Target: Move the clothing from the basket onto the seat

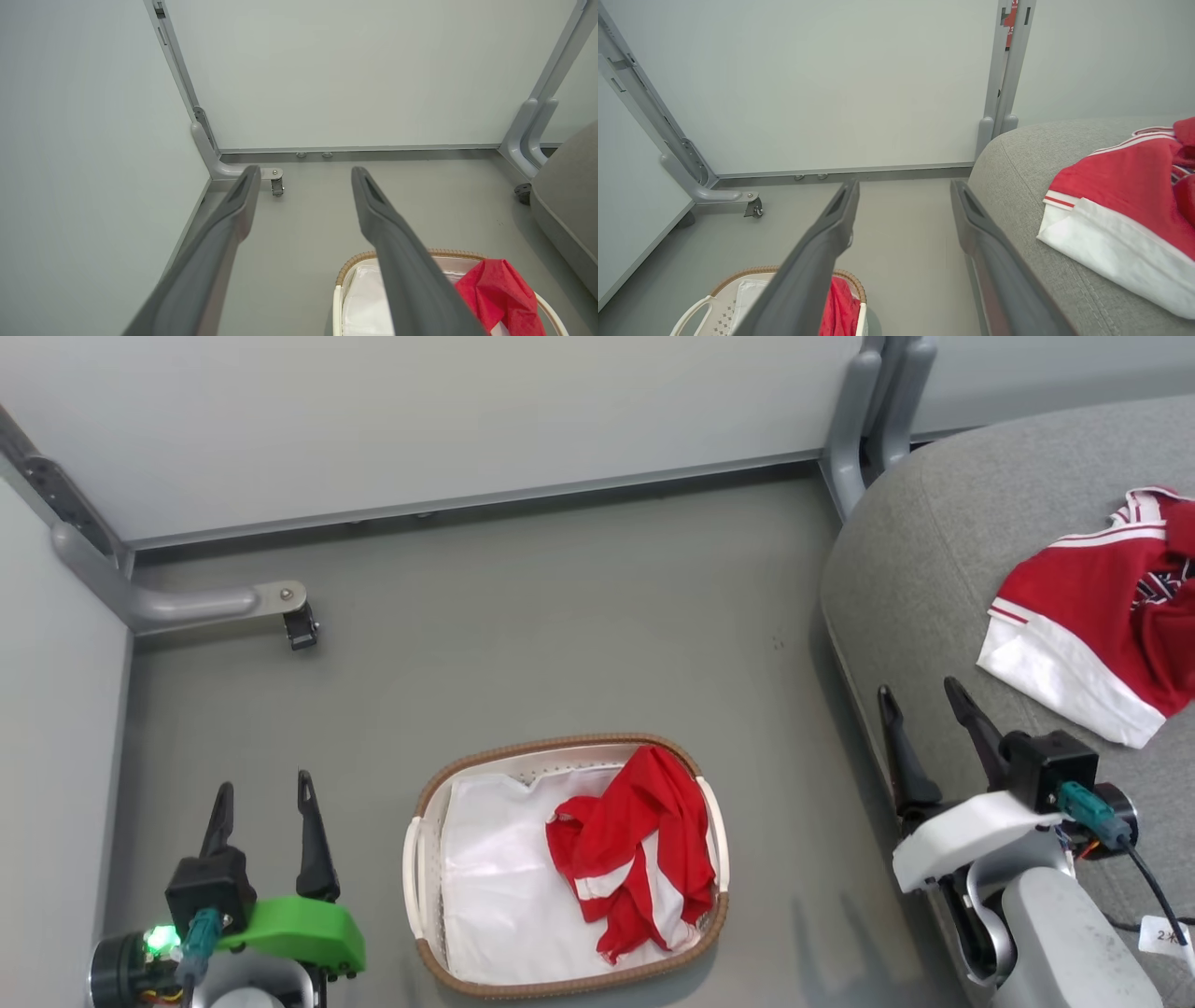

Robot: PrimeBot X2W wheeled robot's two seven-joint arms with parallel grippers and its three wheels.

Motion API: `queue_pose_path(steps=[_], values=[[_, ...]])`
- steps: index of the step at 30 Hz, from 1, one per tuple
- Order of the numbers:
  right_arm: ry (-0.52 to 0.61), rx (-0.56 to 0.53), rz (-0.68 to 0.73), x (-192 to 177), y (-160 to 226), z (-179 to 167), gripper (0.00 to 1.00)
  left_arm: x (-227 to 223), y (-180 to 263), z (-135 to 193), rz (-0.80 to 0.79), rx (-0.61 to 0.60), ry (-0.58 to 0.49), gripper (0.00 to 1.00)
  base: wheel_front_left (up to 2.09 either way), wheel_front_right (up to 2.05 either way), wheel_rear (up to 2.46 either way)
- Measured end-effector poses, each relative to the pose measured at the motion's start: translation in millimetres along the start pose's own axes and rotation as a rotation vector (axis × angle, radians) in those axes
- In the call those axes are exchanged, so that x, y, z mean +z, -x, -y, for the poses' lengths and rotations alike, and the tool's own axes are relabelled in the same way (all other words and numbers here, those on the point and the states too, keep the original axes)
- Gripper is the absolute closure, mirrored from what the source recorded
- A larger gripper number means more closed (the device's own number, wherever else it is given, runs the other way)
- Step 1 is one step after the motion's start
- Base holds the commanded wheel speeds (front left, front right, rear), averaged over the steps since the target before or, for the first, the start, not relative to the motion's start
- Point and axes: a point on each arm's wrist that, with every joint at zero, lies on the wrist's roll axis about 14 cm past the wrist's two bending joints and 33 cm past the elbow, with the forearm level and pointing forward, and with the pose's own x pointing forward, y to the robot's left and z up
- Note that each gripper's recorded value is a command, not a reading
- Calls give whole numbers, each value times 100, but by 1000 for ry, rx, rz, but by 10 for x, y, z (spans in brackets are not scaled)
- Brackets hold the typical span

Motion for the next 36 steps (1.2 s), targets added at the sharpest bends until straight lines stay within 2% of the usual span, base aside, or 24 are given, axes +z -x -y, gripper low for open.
queue_pose_path(steps=[5,10,17,28,36], values=[[-10,4,-16,-52,141,-51,0,-69,198,-35,-18,-9,10,0,0,0,0],[-5,9,-17,-50,152,-59,0,-86,216,-2,-23,-22,12,0,0,0,0],[3,13,-14,-44,85,-45,0,-278,208,207,-83,-102,15,0,0,0,0],[23,58,114,293,-514,-77,0,-544,-322,1065,-170,-364,62,0,0,0,0],[32,36,150,267,-840,96,0,-1087,-665,1490,-308,-503,33,0,0,0,0]])
